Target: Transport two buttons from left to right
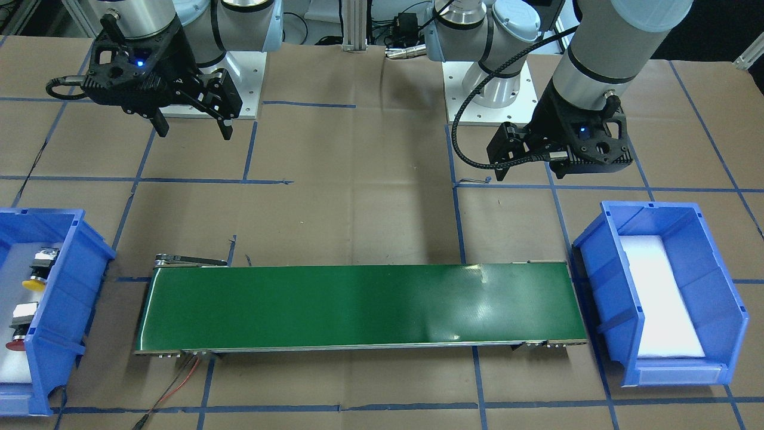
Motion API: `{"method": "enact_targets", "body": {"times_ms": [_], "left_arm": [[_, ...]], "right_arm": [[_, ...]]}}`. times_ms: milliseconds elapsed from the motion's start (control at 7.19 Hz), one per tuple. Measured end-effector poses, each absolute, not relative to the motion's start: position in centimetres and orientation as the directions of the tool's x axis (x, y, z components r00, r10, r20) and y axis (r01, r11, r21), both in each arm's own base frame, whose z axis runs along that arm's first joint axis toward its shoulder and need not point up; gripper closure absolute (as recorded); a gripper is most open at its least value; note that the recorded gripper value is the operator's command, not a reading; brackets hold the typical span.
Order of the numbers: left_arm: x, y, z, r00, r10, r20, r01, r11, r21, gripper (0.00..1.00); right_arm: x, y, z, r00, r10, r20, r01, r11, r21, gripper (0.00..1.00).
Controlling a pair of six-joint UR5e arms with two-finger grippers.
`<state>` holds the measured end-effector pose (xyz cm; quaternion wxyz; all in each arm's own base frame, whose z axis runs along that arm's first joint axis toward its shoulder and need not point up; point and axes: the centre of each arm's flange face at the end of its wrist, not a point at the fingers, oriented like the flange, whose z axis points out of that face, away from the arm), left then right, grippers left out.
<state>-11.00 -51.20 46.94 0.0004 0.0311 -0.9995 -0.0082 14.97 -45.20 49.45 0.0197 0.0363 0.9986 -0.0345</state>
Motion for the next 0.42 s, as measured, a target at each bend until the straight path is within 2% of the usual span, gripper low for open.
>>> {"method": "enact_targets", "body": {"times_ms": [417], "left_arm": [[-10.99, -51.15, 47.05, -0.998, -0.062, -0.001, -0.062, 0.998, 0.014, 0.00]], "right_arm": [[14.62, -45.09, 49.36, -0.996, 0.077, -0.037, 0.080, 0.995, -0.065, 0.00]]}}
